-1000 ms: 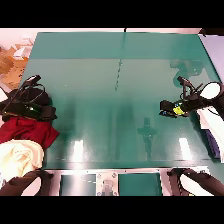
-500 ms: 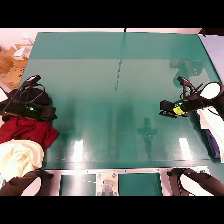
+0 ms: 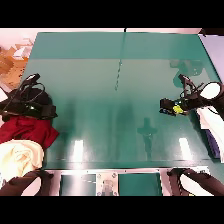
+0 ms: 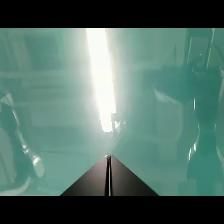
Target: Fold the shirts.
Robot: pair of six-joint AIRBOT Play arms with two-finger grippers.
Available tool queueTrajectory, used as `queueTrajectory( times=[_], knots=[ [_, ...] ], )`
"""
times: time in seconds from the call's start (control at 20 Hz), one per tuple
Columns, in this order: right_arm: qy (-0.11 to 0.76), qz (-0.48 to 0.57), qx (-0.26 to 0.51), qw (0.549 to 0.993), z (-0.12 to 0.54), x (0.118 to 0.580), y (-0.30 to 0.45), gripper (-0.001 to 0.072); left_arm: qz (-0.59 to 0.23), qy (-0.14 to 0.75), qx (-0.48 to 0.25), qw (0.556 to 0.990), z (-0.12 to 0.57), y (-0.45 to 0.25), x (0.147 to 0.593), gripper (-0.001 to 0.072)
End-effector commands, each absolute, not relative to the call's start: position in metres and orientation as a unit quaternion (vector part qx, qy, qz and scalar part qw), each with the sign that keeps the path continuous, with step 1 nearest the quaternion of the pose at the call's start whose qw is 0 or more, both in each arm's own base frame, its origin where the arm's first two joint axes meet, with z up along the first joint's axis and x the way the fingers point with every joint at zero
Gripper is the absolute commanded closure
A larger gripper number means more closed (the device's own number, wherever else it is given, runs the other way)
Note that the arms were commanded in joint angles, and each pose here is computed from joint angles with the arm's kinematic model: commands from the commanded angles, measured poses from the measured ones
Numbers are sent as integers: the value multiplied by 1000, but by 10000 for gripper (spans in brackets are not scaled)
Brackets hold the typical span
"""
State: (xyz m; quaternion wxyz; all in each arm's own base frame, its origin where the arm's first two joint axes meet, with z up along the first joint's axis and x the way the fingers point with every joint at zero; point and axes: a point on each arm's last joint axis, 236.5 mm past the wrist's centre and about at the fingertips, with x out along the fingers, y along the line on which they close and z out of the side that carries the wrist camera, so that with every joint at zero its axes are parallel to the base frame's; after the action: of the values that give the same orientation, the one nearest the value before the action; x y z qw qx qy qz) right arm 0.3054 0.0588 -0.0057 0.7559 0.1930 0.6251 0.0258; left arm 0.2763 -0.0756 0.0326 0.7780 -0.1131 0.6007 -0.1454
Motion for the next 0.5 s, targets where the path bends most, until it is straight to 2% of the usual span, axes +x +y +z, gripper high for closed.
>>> queueTrajectory(
  times=[0.0, 0.05, 0.1, 0.2, 0.3, 0.45],
  knots=[
    [615, 25, 194, 764, -4, 311, 58, 697, -113, 567, -82, 812, 33, -55, 299, 641],
    [606, 24, 195, 771, -3, 316, 58, 697, -86, 560, -45, 823, 30, -35, 305, 184],
    [605, 24, 195, 772, -3, 317, 57, 697, -53, 553, -8, 832, 29, -13, 311, 15],
    [605, 24, 196, 772, -3, 317, 57, 697, 13, 526, 66, 848, 35, 32, 326, -6],
    [605, 24, 196, 772, -3, 317, 58, 697, 66, 479, 101, 869, 49, 60, 349, -6],
    [605, 24, 195, 772, -3, 317, 57, 697, 89, 449, 105, 883, 42, 81, 380, -6]
  ],
)
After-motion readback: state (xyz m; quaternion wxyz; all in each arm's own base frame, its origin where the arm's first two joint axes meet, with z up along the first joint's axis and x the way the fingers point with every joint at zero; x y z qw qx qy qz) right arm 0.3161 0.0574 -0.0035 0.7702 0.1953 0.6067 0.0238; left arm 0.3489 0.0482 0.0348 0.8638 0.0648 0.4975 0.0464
